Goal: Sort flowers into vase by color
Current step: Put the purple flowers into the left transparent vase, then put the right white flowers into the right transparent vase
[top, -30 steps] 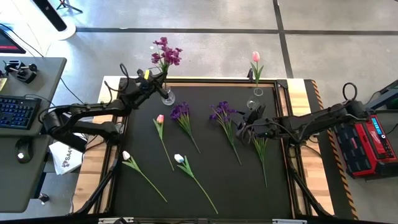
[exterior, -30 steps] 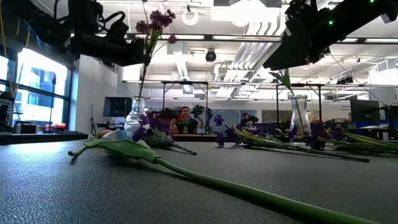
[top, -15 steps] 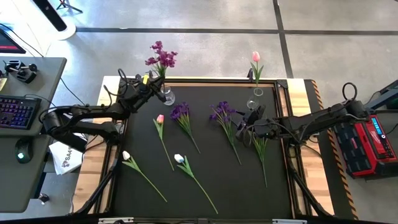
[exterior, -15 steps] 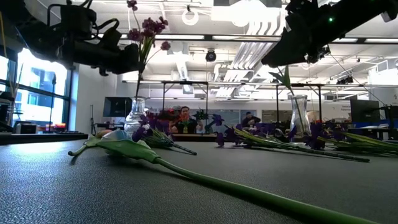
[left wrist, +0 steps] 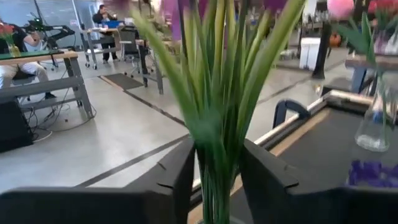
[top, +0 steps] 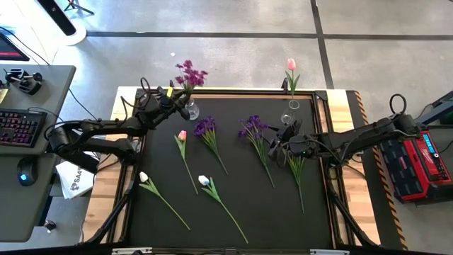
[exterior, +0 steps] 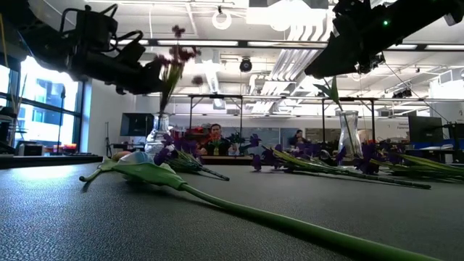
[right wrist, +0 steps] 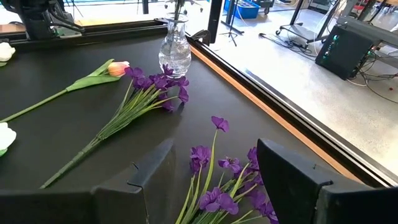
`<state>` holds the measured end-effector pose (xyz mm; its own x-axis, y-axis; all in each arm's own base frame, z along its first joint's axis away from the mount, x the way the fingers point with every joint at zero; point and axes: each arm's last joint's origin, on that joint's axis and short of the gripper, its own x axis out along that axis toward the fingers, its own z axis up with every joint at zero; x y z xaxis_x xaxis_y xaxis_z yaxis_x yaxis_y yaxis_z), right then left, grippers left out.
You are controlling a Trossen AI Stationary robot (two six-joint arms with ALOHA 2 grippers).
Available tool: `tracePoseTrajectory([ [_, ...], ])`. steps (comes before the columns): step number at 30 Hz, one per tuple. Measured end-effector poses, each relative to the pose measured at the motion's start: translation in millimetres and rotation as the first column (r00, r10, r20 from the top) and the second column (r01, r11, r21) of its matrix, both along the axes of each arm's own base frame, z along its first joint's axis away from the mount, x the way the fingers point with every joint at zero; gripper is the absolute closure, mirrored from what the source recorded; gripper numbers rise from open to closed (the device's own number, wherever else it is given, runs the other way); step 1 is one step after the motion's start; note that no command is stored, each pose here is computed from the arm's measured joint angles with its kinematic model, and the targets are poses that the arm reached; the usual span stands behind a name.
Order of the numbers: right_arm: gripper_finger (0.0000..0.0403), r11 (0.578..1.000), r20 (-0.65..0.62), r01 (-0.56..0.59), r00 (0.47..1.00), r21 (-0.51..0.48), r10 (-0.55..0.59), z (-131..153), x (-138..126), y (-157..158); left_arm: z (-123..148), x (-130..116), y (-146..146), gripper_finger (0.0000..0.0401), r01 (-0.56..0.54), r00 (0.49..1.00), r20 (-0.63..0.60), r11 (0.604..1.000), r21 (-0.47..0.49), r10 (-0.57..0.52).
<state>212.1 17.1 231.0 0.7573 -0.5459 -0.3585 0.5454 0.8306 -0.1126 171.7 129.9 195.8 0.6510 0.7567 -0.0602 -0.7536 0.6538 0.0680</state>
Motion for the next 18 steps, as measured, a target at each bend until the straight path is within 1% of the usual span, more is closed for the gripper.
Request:
tracePoseTrajectory([
  [5,0.0194,1.000,-0.001,0.000,1.000,0.000,0.000,-0.1,0.0,0.0,-4.8,-0.4,-0.3,0.0230,0.000,0.999,-0.051,1.000,-0.021,-0.001],
  [9,0.0194,1.000,-0.001,0.000,1.000,0.000,0.000,-0.1,0.0,0.0,-5.8,-0.7,-0.6,0.0205,0.004,0.996,-0.086,1.000,-0.010,-0.004],
  [12,0.0194,1.000,-0.001,0.000,1.000,0.000,0.000,-0.1,-0.1,0.0,-4.9,-1.8,-1.2,0.0195,0.000,0.993,-0.117,1.000,-0.009,-0.001],
  [18,0.0194,1.000,-0.003,0.000,1.000,-0.002,0.000,-0.1,-0.1,-0.3,8.7,-5.9,-3.1,0.0192,-0.034,0.979,-0.203,0.998,-0.059,0.022],
])
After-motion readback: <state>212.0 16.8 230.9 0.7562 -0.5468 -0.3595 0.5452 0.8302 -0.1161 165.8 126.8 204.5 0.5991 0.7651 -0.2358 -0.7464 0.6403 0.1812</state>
